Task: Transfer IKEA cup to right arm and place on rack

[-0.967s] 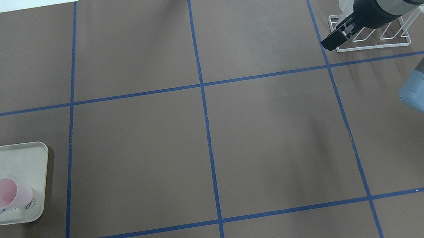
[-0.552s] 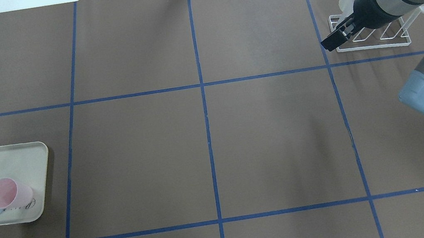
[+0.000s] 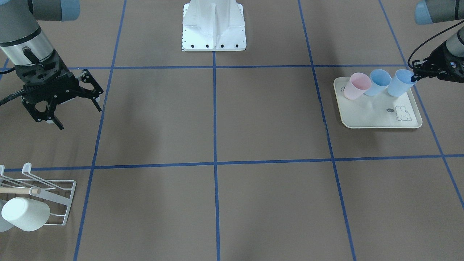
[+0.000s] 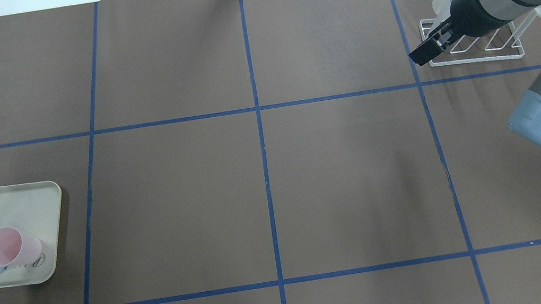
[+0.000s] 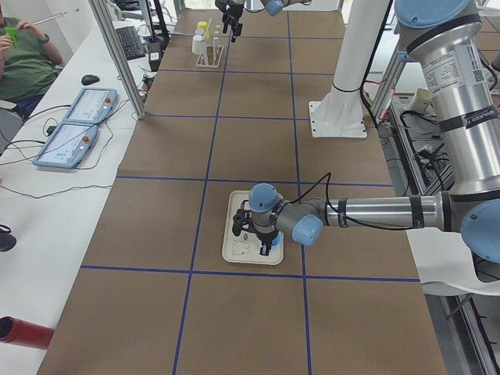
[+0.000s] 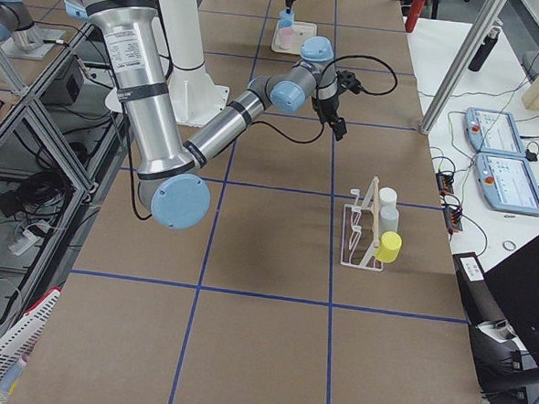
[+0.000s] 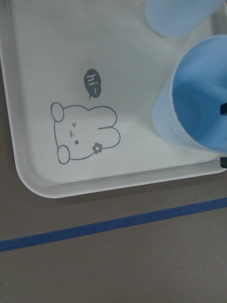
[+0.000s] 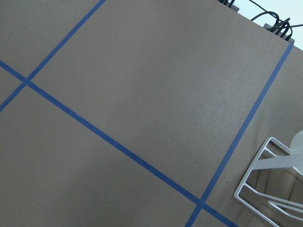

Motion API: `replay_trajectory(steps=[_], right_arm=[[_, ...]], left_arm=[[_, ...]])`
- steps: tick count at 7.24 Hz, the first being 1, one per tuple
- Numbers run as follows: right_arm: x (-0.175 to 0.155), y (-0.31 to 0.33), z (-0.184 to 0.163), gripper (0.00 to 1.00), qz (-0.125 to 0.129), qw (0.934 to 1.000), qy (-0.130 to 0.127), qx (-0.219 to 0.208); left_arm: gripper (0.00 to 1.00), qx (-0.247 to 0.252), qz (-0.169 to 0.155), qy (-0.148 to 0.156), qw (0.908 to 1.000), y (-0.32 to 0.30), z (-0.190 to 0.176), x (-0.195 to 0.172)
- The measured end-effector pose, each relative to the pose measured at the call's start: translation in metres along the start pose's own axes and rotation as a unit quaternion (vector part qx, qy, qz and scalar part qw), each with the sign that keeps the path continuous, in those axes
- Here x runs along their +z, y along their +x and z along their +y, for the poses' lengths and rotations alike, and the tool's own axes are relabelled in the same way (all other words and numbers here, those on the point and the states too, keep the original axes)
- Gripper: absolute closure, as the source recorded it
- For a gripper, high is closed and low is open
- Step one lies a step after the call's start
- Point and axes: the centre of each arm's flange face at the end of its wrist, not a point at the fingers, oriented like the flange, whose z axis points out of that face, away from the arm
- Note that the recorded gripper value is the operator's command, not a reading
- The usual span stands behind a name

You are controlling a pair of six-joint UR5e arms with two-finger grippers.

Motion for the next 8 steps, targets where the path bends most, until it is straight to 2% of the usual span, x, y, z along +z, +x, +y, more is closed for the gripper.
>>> replay_trajectory(steps=[4, 6, 8], right_arm=[[-0.002, -0.003, -0.004, 0.00, -0.002, 1.0000, 0.005, -0.003], [-0.005, -0.006, -0.007, 0.00, -0.003, 0.9999, 0.012, -0.007], [-0.010, -0.013, -0.018, 0.00, -0.001, 0.9994, 0.029, -0.016]], left_arm=[[1.00, -0.003, 0.018, 0.005, 0.9998, 0.006, -0.008, -0.010], [1.00, -0.026, 0.021, 0.042, 0.9985, -0.003, -0.019, -0.045], [1.00, -0.057, 0.018, 0.074, 0.9954, 0.018, -0.069, -0.103]])
